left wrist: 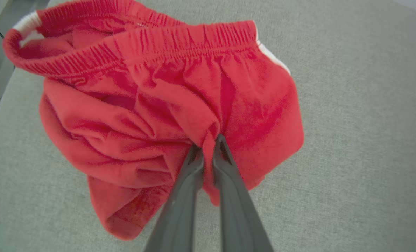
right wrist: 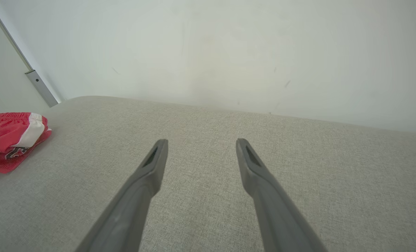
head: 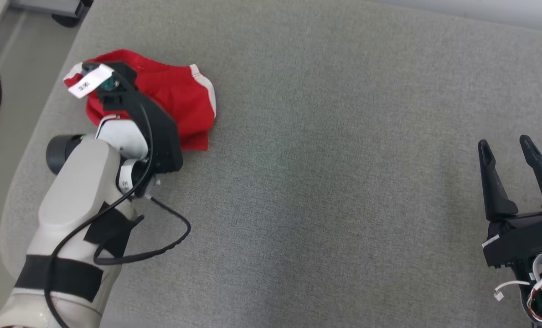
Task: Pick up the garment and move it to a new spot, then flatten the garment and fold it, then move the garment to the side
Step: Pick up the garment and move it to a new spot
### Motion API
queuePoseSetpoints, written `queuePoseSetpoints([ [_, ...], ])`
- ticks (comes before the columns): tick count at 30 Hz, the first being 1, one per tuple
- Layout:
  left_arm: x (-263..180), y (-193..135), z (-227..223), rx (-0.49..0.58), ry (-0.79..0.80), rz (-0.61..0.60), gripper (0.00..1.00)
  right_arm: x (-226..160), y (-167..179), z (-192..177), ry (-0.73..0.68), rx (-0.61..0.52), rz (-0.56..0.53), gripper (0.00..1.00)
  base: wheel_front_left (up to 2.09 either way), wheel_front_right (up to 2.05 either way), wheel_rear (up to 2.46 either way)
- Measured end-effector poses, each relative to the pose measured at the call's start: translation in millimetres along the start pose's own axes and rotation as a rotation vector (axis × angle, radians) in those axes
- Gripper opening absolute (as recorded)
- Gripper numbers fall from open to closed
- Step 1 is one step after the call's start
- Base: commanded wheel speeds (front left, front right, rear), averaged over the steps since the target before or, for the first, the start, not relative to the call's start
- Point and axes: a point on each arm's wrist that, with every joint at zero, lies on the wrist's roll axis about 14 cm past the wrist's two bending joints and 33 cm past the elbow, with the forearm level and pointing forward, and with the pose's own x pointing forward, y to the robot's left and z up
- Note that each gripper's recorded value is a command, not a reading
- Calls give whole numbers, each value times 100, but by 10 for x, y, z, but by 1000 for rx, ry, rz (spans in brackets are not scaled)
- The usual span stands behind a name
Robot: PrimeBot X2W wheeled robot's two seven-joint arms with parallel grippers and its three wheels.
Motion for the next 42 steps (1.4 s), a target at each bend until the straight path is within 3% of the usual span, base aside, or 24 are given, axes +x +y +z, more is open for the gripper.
queuePoseSetpoints([
  [6,-268,-300,504,52,-180,-85,0,-61,103,106,-32,41,3,100,0,0,0],
  [15,-782,-932,942,230,-396,-244,0,-324,140,364,-120,87,-38,100,0,0,0],
  [23,-1335,-1756,1222,342,-587,-449,0,-799,-110,459,-163,98,-143,100,0,0,0],
  [31,-2080,-2909,1013,504,-700,-792,0,-1306,-419,637,-237,88,-262,100,0,0,0],
  [35,-2185,-3201,841,558,-685,-867,0,-1526,-566,695,-265,87,-319,100,0,0,0],
  [42,-2002,-3488,492,598,-555,-908,0,-1889,-805,788,-312,87,-413,100,0,0,0],
])
